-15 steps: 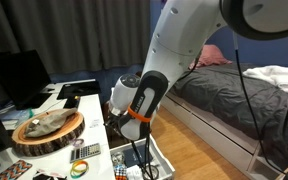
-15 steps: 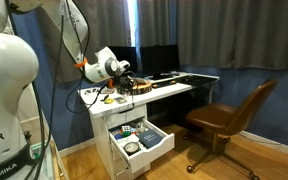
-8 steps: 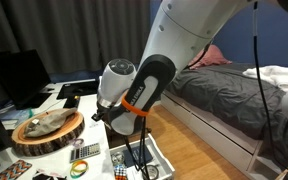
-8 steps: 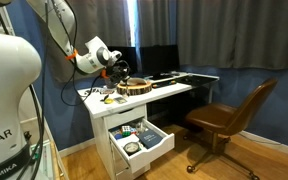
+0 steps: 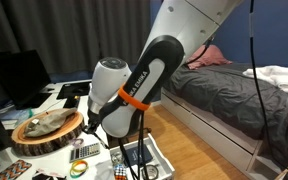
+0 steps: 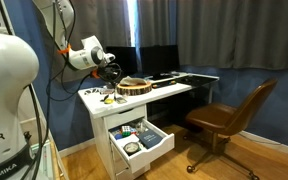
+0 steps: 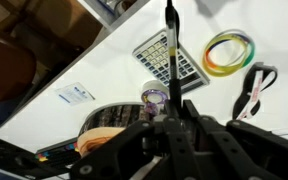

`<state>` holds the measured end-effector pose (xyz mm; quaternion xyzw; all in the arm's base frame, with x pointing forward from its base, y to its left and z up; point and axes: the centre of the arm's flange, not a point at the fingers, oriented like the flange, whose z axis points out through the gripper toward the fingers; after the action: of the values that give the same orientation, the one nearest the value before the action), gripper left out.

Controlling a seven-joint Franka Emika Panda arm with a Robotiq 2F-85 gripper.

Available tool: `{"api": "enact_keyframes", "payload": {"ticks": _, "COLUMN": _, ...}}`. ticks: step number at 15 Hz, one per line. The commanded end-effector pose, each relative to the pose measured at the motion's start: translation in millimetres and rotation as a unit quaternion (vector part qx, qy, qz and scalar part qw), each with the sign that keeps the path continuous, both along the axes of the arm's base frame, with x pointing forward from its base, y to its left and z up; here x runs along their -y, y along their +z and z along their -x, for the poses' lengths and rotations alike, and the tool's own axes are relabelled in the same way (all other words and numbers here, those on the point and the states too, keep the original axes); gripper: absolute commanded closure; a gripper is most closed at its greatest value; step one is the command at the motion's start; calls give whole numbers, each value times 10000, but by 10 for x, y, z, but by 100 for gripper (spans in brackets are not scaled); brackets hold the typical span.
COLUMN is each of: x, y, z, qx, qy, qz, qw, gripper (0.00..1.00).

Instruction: Remove a pen from the drawer and put it on the table

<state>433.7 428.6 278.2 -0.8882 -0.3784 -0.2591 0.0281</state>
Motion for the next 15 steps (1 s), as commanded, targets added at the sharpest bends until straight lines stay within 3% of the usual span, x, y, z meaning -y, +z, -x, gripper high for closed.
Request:
{"api": "enact_keyframes", "payload": {"ticks": 1, "x": -68, "y": -106, "z": -123, "qx": -435, "qy": 243, "qz": 57, "qw": 9987, "gripper": 97}}
{"api": "enact_keyframes", "payload": {"ticks": 3, "x": -132, "y": -195, "z": -158, "qx": -501, "qy": 348, "qz": -5, "qw": 9981, "gripper": 97}}
{"api": "enact_keyframes", "payload": {"ticks": 4, "x": -73, "y": -119, "z": -4, "qx": -426, "qy": 189, "qz": -23, "qw": 9989, "gripper": 88}}
{"api": "enact_keyframes", "payload": {"ticks": 12, "x": -111, "y": -175, "z": -57, "qx": -486, "qy": 257, "qz": -69, "qw": 9985, "gripper": 88}}
{"api": "enact_keyframes", "payload": {"ticks": 13, "x": -112, "y": -174, "z": -57, "qx": -485, "qy": 257, "qz": -70, "qw": 9985, "gripper": 97}}
{"api": "enact_keyframes", "payload": {"ticks": 15, "x": -199, "y": -171, "z": -73, "qx": -610, "qy": 264, "qz": 54, "qw": 9978, "gripper": 97}}
